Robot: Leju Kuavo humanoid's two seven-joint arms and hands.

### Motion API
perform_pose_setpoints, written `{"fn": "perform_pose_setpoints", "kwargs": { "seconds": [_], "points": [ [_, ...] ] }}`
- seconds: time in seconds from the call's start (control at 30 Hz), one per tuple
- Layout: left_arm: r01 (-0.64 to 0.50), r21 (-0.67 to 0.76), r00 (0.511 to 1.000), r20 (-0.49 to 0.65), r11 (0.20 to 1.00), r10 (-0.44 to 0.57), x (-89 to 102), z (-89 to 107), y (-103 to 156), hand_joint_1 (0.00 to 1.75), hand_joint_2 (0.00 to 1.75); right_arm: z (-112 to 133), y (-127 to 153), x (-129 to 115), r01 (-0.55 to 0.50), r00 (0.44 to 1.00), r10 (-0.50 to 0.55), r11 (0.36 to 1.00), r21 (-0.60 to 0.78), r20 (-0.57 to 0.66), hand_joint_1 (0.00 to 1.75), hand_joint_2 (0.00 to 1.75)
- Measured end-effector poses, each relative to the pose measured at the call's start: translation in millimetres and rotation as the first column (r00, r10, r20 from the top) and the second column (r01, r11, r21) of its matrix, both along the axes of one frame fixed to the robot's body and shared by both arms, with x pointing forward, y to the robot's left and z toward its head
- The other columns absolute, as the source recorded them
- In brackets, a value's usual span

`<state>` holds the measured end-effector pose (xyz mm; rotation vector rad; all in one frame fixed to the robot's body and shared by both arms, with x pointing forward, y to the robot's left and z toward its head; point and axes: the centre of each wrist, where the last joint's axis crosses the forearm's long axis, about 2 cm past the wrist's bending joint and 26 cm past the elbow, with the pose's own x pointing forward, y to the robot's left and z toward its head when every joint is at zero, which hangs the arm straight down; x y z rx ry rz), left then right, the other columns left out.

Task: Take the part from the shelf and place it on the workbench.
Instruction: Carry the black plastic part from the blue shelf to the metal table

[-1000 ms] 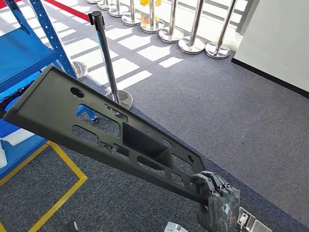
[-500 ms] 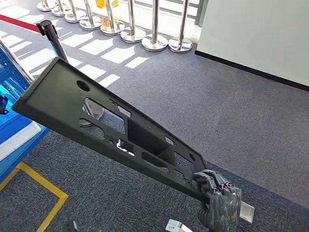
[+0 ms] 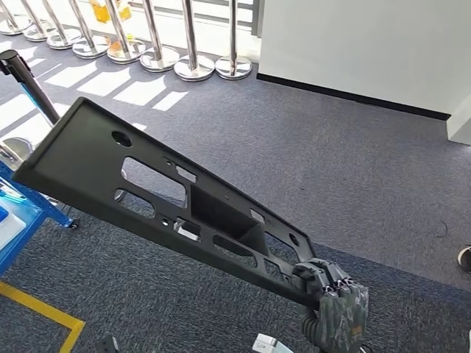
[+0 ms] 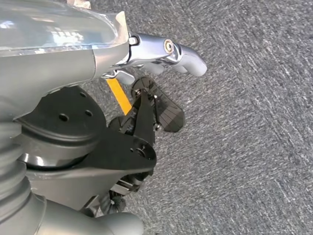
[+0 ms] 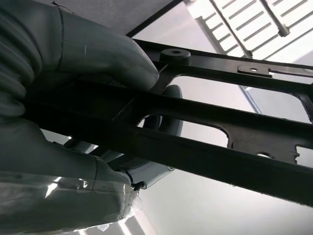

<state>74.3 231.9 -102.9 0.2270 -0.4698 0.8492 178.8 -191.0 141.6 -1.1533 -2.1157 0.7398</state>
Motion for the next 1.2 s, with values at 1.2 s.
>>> {"fn": "perform_pose_setpoints", "kwargs": {
  "seconds": [1.2],
  "points": [
    [0.000, -0.005, 1.000, 0.007, 1.000, 0.000, 0.2, 0.1, -0.5, 0.00, 1.75, -3.7, -0.7, -0.1, 0.020, 1.000, -0.021, 1.000, -0.014, -0.018, 1.75, 1.75]
  ]
}}
